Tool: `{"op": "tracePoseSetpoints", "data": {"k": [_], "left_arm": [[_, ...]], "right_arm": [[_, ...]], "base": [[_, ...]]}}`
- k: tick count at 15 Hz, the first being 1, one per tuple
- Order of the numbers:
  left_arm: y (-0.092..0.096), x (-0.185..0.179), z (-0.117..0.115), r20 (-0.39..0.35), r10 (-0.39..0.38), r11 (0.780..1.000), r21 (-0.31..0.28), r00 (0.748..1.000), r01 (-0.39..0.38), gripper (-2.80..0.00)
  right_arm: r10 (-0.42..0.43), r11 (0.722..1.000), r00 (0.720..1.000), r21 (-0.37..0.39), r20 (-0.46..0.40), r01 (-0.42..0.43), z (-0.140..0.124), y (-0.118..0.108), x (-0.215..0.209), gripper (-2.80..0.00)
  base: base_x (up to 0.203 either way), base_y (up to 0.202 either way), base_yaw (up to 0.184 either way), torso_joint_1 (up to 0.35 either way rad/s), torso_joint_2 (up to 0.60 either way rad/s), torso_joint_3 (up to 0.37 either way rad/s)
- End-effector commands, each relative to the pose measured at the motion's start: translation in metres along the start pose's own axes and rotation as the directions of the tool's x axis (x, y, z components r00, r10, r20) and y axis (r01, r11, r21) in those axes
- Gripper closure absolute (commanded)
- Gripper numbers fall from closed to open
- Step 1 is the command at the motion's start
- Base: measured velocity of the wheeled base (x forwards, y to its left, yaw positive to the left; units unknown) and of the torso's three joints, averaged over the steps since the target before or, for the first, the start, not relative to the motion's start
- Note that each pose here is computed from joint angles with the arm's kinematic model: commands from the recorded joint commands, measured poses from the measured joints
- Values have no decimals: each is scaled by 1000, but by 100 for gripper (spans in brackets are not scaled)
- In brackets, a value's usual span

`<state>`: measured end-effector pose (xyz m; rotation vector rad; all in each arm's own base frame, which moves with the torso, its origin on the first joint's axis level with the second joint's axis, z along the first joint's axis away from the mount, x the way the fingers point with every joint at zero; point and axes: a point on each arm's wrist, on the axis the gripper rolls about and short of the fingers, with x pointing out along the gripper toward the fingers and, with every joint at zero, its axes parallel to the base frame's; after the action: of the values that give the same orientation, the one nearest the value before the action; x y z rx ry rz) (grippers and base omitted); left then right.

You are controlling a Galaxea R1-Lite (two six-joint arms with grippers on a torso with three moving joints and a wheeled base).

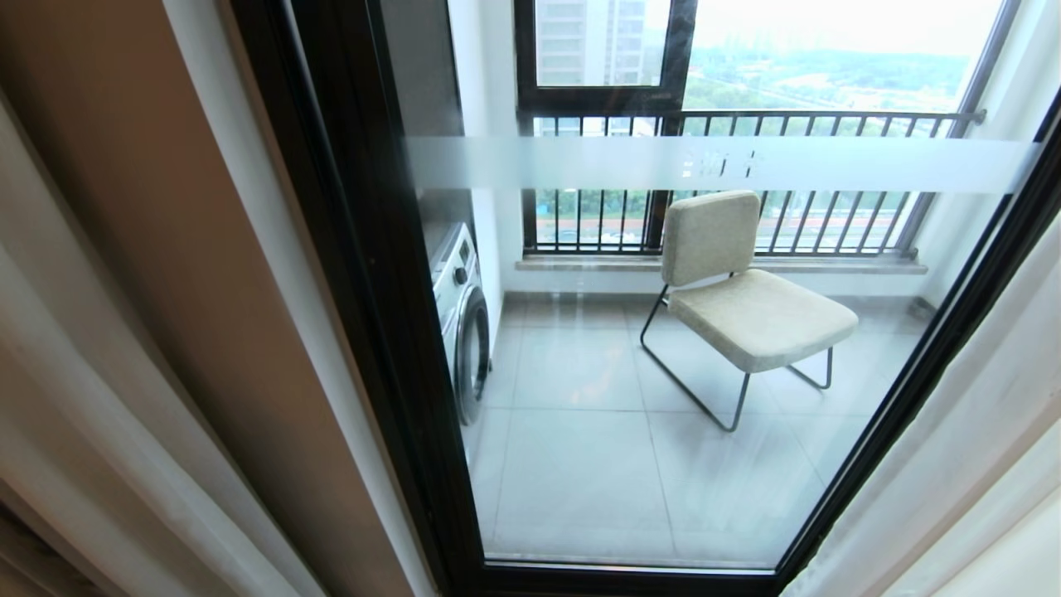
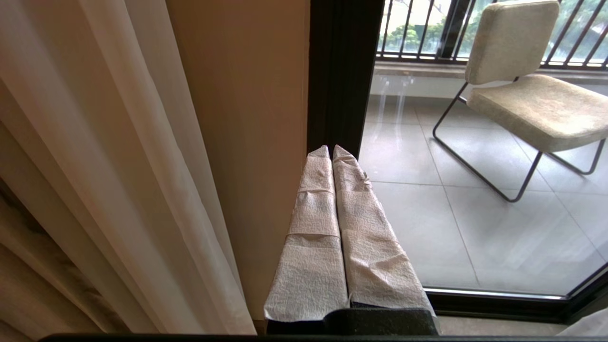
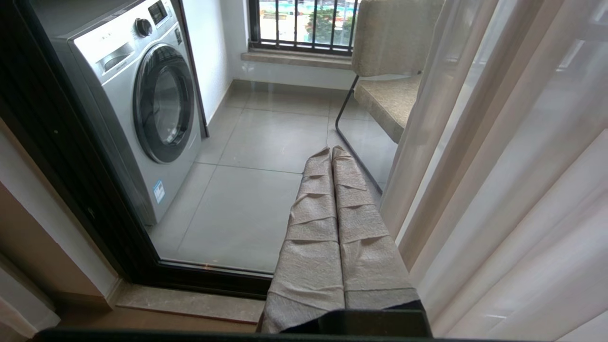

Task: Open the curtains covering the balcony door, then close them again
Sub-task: Close the inner curtains on both sides

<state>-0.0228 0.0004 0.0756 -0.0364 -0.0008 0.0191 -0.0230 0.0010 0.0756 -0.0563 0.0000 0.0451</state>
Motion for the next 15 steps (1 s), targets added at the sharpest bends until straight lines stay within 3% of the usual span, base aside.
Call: {"op": "tracePoseSetpoints", "data": {"k": [1, 10, 15], "left_arm": [[0, 0, 0, 0, 1, 1000, 0, 1000, -1, 0], [0, 0, 2, 9, -1, 1000, 0, 1000, 1, 0], [1, -14, 39, 147, 105, 994, -47, 984, -99, 0]], "right_arm": [[1, 1000, 1000, 0, 0, -1, 0, 0, 0, 0], [1, 1000, 1000, 0, 0, -1, 0, 0, 0, 0], [1, 1000, 1000, 0, 0, -1, 0, 0, 0, 0]], "base": [[0, 0, 0, 0, 0, 0], [0, 0, 0, 0, 0, 0], [0, 0, 0, 0, 0, 0]]}}
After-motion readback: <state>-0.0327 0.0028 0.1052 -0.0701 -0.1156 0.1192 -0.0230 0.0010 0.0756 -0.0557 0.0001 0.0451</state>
